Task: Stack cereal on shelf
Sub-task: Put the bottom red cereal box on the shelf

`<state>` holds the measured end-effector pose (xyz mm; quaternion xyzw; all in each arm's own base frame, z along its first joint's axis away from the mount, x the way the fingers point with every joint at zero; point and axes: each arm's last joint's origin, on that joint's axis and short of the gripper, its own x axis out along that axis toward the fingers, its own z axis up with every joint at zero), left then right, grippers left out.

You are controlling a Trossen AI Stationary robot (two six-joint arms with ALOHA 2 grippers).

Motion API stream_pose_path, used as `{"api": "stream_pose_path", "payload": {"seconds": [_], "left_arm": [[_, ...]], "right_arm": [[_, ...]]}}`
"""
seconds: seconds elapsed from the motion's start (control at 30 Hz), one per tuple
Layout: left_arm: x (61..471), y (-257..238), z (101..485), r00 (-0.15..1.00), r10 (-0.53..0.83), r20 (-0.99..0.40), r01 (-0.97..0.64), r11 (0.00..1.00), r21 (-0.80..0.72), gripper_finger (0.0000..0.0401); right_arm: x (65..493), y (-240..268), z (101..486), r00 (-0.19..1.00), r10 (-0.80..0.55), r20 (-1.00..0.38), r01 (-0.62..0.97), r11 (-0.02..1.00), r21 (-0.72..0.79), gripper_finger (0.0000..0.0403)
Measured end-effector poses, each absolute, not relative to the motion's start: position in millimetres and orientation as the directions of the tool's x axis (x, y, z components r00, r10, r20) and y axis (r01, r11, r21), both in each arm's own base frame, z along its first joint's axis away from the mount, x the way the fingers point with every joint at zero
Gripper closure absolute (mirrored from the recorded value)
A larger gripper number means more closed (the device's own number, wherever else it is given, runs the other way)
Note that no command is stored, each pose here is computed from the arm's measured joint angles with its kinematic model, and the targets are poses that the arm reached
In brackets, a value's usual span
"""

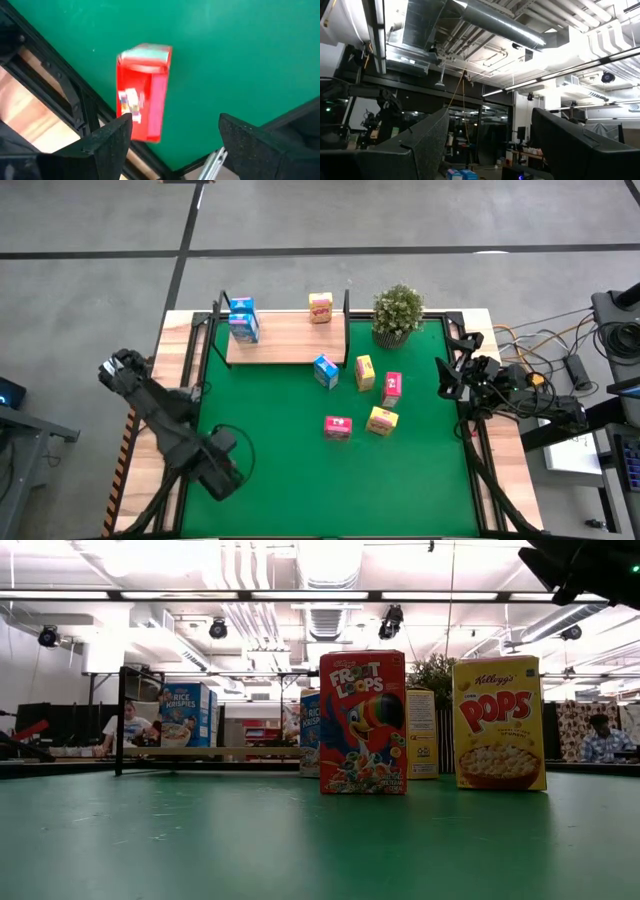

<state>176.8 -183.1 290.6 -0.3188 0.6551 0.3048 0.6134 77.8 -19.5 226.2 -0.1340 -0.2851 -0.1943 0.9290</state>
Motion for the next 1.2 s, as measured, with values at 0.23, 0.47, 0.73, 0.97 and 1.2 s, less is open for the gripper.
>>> {"api": "stream_pose_path", "payload": {"seconds": [0.23,0.47,0.73,0.97,1.2], "left_arm": [[163.3,-184.6,276.3,-0.087,0.032,-0.996,-0.785,0.613,0.089,0.0129],[159.6,-180.4,259.9,-0.125,0.075,-0.989,-0.778,0.611,0.145,0.0136],[162.9,-184.0,251.7,-0.089,0.033,-0.995,-0.760,0.643,0.089,0.0161],[164.7,-186.0,252.8,-0.070,0.013,-0.997,-0.756,0.652,0.062,0.0193],[167.9,-186.9,259.0,-0.047,0.000,-0.999,-0.732,0.681,0.034,0.0217]], "right_arm": [[77.8,-19.5,226.2,0.762,-0.285,0.582,0.438,0.888,-0.139,0.0129],[77.8,-19.5,226.2,0.762,-0.285,0.582,0.438,0.888,-0.139,0.0129],[77.8,-19.5,226.2,0.762,-0.285,0.582,0.437,0.889,-0.138,0.0129],[77.9,-19.5,226.1,0.763,-0.285,0.581,0.437,0.889,-0.137,0.0129],[78.2,-19.6,225.6,0.766,-0.286,0.575,0.428,0.895,-0.125,0.0129]]}}
